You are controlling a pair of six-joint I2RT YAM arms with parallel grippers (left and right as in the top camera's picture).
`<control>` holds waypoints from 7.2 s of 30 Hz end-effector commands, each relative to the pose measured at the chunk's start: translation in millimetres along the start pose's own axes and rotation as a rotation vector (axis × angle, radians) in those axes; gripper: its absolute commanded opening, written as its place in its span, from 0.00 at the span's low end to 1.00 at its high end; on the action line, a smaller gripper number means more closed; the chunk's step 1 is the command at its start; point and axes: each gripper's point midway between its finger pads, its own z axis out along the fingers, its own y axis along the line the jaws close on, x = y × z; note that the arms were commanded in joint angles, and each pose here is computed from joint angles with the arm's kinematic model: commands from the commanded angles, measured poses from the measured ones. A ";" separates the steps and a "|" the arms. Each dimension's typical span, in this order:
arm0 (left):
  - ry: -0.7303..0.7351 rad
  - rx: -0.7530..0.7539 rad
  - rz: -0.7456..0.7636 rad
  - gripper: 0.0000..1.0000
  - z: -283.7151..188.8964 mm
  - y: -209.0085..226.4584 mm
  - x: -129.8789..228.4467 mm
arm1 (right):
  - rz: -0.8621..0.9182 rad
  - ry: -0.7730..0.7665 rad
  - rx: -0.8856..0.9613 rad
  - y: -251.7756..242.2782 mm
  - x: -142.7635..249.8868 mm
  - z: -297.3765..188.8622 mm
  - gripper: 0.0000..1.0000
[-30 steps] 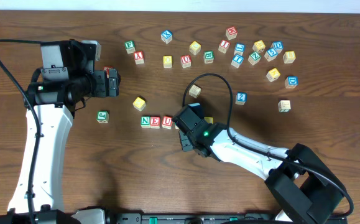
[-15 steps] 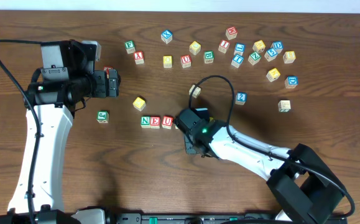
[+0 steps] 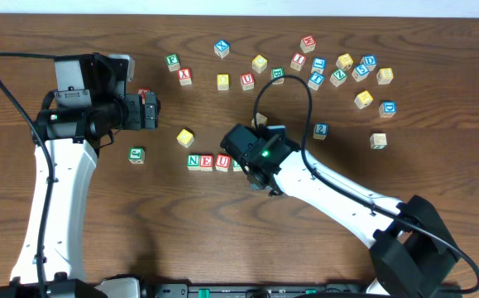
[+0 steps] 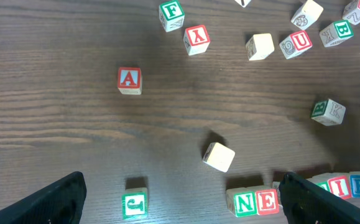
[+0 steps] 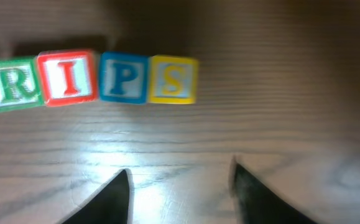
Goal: Spell out NEURIPS
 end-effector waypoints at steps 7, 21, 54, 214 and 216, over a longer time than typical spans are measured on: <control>0.013 0.004 -0.015 0.95 2.1 0.4 4.1 | 0.205 -0.196 0.048 -49.4 -51.9 -68.8 0.66; 0.393 -0.008 -0.150 0.87 65.2 14.1 84.9 | 0.282 -0.308 0.056 -110.7 -78.9 -105.0 0.74; 0.527 -0.222 -0.080 0.60 75.8 6.8 121.2 | 0.332 -0.297 0.103 -136.8 -86.8 -97.6 0.75; 0.489 -0.113 0.023 0.59 116.7 -27.7 162.9 | 0.291 -0.269 0.079 -130.7 -82.4 -96.0 0.73; 0.485 -0.150 0.005 0.59 116.2 -22.2 162.2 | 0.289 -0.268 0.080 -130.8 -82.3 -96.0 0.73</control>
